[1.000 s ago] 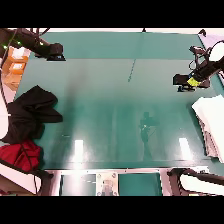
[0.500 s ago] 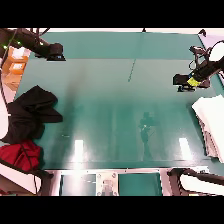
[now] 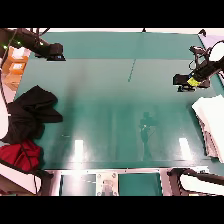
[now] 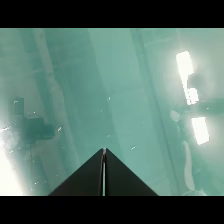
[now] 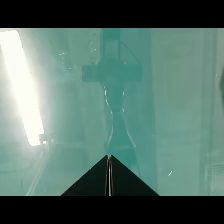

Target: Fold the shirts.

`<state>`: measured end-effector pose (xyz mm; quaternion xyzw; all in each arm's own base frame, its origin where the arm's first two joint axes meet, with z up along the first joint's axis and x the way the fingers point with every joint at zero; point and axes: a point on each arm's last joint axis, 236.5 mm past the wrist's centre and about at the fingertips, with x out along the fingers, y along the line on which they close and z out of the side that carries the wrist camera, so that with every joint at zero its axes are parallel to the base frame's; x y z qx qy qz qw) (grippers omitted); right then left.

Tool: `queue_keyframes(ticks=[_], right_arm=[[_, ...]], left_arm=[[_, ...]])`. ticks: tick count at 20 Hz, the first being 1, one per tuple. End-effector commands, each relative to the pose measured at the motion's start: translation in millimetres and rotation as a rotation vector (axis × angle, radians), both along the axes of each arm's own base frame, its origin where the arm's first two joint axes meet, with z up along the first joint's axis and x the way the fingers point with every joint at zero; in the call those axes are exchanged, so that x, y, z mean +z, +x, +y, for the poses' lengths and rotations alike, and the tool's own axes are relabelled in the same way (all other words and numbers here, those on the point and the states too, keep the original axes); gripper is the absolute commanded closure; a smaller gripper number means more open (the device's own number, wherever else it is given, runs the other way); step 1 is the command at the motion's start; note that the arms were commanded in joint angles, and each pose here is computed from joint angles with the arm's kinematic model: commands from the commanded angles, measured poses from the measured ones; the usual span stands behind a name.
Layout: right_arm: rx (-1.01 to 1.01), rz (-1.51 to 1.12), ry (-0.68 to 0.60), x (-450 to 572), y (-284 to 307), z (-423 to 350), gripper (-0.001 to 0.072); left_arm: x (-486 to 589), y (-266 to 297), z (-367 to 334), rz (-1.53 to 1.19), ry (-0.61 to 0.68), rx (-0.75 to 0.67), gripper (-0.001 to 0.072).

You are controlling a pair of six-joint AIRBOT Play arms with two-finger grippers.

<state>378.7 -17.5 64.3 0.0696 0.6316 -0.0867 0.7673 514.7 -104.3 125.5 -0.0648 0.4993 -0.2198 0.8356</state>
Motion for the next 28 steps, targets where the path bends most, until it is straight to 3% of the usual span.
queue_keyframes(ticks=[1, 9, 11, 14, 17, 21, 23, 24, 25, 26, 27, 28], right_arm=[[0.001, -0.039, -0.001, 2.2, 8.9, -0.4, 0.0694], [0.006, -0.133, 0.001, 8.1, 30.3, 0.8, 0.0694], [0.007, -0.134, 0.005, 7.5, 30.4, 1.7, 0.0695], [0.051, -0.081, 0.064, -9.2, 19.6, 18.0, 0.0697], [0.098, 0.028, 0.106, -45.5, -6.8, 33.5, 0.0696], [0.13, 0.138, 0.182, -86.2, -55.1, 51.6, 0.0696], [0.117, 0.111, 0.209, -93.2, -67.9, 58.0, 0.0696], [0.112, 0.102, 0.221, -95.4, -74.6, 60.8, 0.0696], [0.111, 0.111, 0.224, -97.7, -82.0, 61.2, 0.0695], [0.109, 0.119, 0.226, -99.8, -86.3, 61.8, 0.0694], [0.107, 0.127, 0.233, -102.4, -89.3, 63.1, 0.0651], [0.106, 0.133, 0.234, -104.1, -91.1, 63.3, 0.0538]], left_arm=[[0.0, 0.2, 0.4, 0.0, 0.0, 0.001, 0.0687], [7.3, 14.6, 1.6, -0.056, -0.016, 0.041, 0.0688], [-3.7, -3.6, 4.2, 0.037, 0.003, 0.035, 0.069], [-33.9, -50.9, 44.2, 0.253, 0.193, 0.046, 0.0692], [-43.9, -93.2, 74.0, 0.316, 0.285, 0.112, 0.0692], [-68.2, -180.9, 145.9, 0.361, 0.562, 0.264, 0.0689], [-83.9, -213.7, 165.9, 0.356, 0.64, 0.309, 0.0687], [-93.4, -223.8, 170.5, 0.364, 0.663, 0.308, 0.0534], [-104.4, -230.2, 174.5, 0.381, 0.677, 0.324, 0.0076], [-113.8, -232.1, 179.7, 0.396, 0.693, 0.359, -0.0003], [-123.1, -228.9, 180.2, 0.395, 0.698, 0.348, -0.0005], [-130.7, -220.8, 180.3, 0.386, 0.695, 0.349, -0.0005]])
